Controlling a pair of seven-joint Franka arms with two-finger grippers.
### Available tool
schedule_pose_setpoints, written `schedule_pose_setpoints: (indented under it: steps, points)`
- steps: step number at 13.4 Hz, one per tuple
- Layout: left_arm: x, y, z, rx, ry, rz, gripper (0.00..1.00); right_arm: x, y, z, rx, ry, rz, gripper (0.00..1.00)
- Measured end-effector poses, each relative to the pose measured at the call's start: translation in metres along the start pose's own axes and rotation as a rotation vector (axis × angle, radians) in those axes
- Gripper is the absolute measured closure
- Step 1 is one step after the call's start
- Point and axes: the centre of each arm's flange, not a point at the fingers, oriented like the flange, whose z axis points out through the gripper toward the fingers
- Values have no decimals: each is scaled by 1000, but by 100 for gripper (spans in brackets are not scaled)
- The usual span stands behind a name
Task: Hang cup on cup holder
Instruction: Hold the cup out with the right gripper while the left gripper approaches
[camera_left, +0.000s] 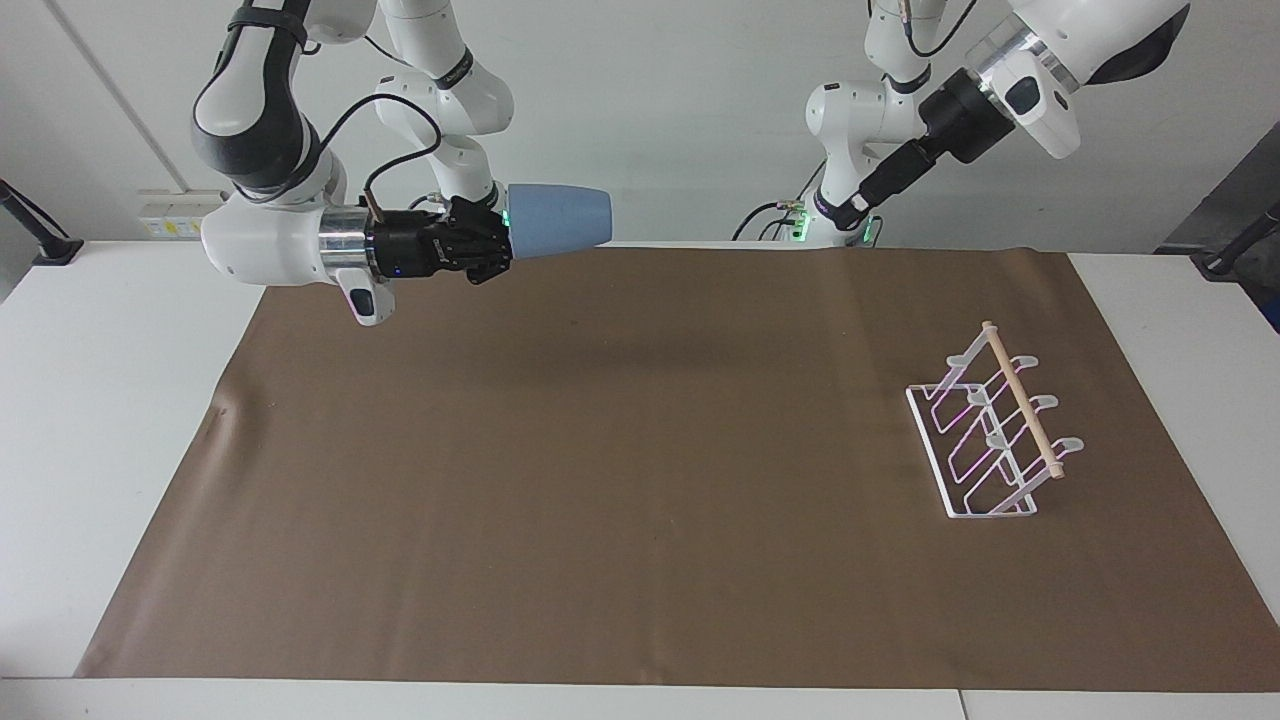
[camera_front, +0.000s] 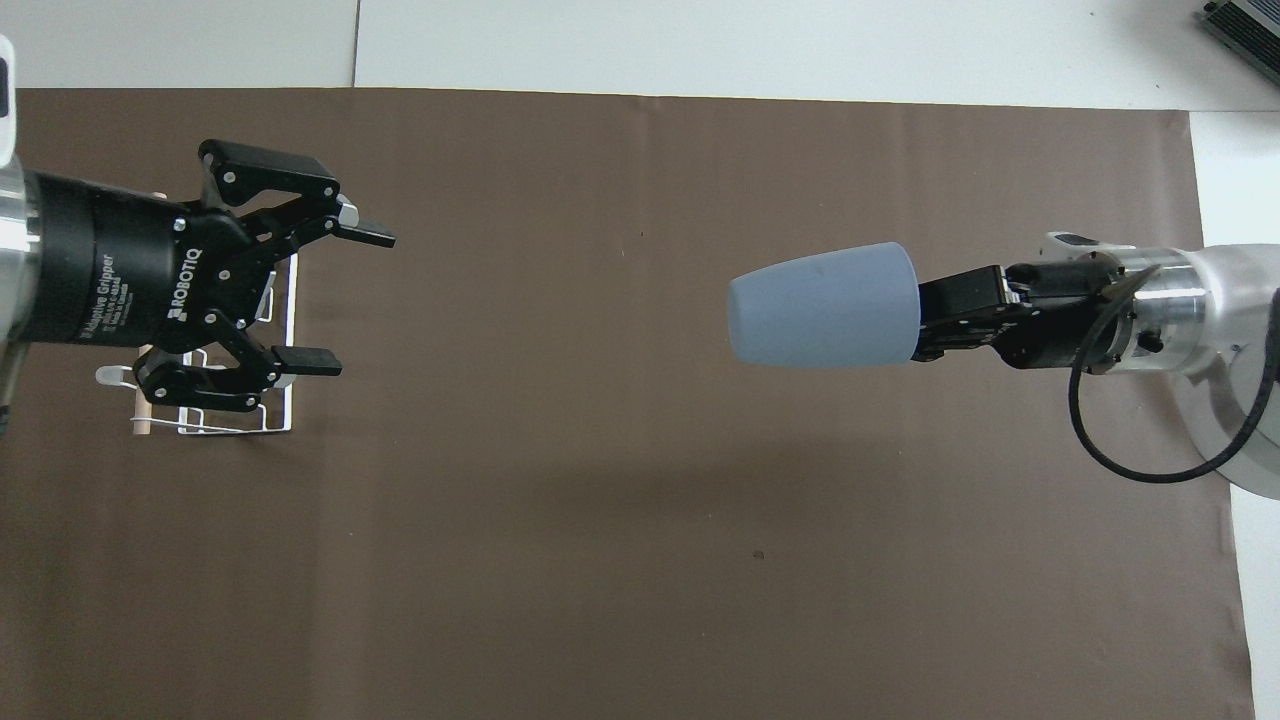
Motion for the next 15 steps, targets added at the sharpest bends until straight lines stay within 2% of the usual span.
schedule_pose_setpoints:
  steps: [2,4,8,11,15]
  points:
    - [-22,14,16,-62,-24,-165,0,1,4,26,12,17,16,95]
    - [-40,21,25,-92,-37,-305,0,0,13,40,0,24,34,95]
    - [-71,26,57,-95,-65,-510,0,-3,27,50,-11,26,66,95]
    - [-66,25,67,-98,-67,-644,0,-8,35,68,-36,33,91,95]
    - [-67,21,110,-37,-74,-730,0,-10,37,70,-39,35,97,95]
